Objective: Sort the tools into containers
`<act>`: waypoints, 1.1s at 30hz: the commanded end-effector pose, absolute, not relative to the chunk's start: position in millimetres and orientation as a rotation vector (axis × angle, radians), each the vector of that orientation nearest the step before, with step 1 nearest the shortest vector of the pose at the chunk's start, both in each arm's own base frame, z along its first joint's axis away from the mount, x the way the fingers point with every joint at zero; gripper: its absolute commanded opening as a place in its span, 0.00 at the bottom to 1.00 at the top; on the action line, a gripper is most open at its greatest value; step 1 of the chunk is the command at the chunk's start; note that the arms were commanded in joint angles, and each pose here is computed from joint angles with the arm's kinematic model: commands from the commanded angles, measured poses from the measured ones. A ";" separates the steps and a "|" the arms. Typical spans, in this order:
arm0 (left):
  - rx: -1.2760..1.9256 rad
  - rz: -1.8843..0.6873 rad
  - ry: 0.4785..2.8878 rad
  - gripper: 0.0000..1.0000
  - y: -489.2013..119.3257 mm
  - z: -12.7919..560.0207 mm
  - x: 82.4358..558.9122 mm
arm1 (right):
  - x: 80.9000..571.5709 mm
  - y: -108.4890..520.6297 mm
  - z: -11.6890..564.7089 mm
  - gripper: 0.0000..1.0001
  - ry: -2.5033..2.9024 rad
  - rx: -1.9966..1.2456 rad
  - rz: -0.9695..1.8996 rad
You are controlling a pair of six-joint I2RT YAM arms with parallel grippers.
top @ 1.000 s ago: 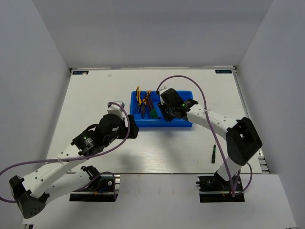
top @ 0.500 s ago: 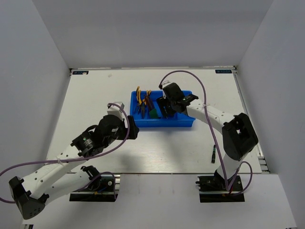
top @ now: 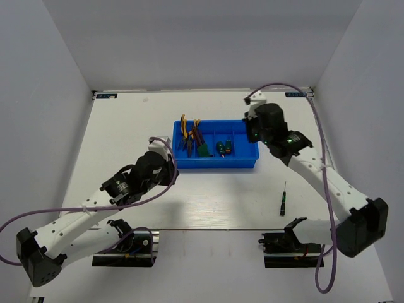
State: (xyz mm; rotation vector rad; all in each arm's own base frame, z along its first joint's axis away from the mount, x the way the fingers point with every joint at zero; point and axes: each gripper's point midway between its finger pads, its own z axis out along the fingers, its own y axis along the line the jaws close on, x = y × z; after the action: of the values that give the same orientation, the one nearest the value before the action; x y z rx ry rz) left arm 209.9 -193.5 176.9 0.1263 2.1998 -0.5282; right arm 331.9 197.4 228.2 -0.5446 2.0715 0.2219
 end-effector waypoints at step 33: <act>0.307 -0.691 2.061 0.98 -217.6 212.8 204.9 | 172.8 32.0 49.1 0.50 3.182 -0.024 0.131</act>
State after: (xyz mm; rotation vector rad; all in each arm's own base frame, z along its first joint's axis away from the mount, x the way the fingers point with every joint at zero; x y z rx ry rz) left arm 204.2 -212.1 200.7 0.2903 2.1041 -0.6493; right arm 177.2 33.6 51.7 -0.0770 3.1549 0.1248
